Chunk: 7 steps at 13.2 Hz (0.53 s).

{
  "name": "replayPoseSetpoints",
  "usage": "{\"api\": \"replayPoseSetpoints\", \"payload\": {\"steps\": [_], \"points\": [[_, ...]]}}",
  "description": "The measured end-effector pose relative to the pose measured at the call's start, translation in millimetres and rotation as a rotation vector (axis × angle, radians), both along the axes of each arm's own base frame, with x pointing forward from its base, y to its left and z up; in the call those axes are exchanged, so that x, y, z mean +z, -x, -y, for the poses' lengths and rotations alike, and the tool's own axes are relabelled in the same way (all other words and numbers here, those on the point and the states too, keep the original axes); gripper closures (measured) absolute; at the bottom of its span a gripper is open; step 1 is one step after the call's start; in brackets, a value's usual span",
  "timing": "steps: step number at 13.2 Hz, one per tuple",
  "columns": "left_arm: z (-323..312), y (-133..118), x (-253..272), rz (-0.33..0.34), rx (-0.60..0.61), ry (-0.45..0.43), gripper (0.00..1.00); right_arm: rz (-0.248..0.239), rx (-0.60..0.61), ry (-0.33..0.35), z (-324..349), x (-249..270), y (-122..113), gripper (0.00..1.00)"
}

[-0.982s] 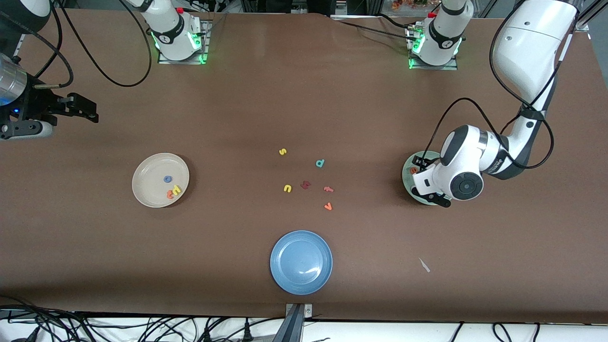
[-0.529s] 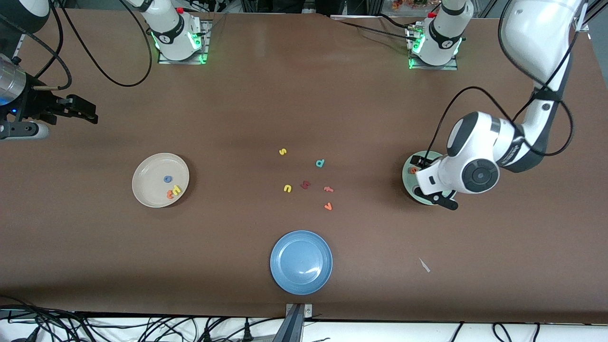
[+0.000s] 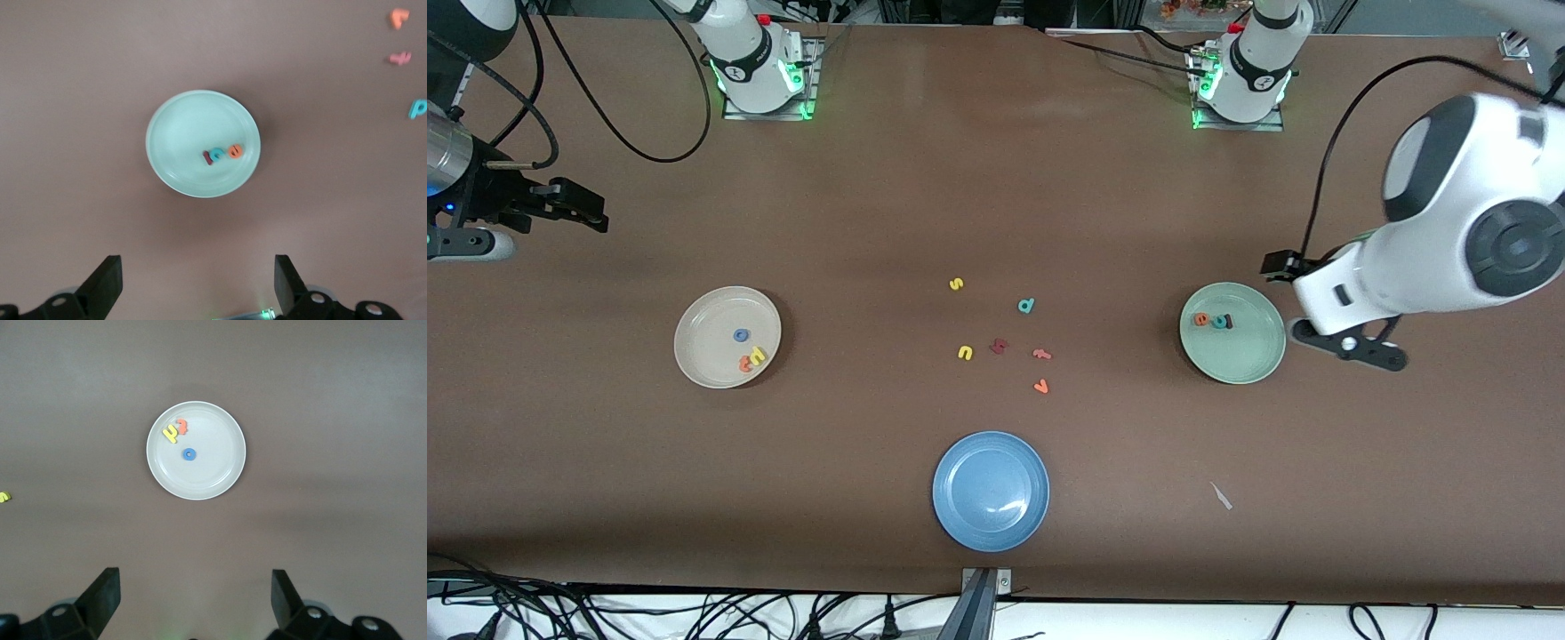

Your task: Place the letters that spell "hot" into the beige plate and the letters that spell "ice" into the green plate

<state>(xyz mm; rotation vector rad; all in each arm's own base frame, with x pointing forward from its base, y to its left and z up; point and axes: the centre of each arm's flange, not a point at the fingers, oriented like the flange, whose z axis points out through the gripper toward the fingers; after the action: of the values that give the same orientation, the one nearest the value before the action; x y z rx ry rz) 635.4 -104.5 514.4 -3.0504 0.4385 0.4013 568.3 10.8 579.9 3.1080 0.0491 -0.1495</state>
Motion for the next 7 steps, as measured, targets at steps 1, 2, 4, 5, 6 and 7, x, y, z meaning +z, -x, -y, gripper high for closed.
{"api": "replayPoseSetpoints", "payload": {"steps": [1,2,4,5,6,7], "points": [[-7.7,-3.0,16.0,0.065,0.016,0.000,0.00,0.001,-0.010,0.001,0.1,0.1,0.0,0.00],[-14.1,-5.4,32.8,0.146,0.030,0.000,0.00,0.002,-0.032,0.003,0.2,0.3,-0.1,0.00],[-19.1,3.2,55.3,0.254,0.038,-0.010,0.00,0.003,-0.062,0.006,0.2,0.3,-0.1,0.00],[-18.6,12.8,60.8,0.278,0.041,-0.005,0.00,0.003,-0.068,0.006,0.2,0.4,-0.2,0.00],[-18.7,25.4,63.1,0.280,0.059,0.031,0.00,0.003,-0.072,0.007,0.2,0.3,-0.2,0.00],[-22.9,38.6,63.0,0.268,0.094,0.083,0.00,0.003,-0.074,0.007,0.2,0.4,-0.2,0.00]]}}
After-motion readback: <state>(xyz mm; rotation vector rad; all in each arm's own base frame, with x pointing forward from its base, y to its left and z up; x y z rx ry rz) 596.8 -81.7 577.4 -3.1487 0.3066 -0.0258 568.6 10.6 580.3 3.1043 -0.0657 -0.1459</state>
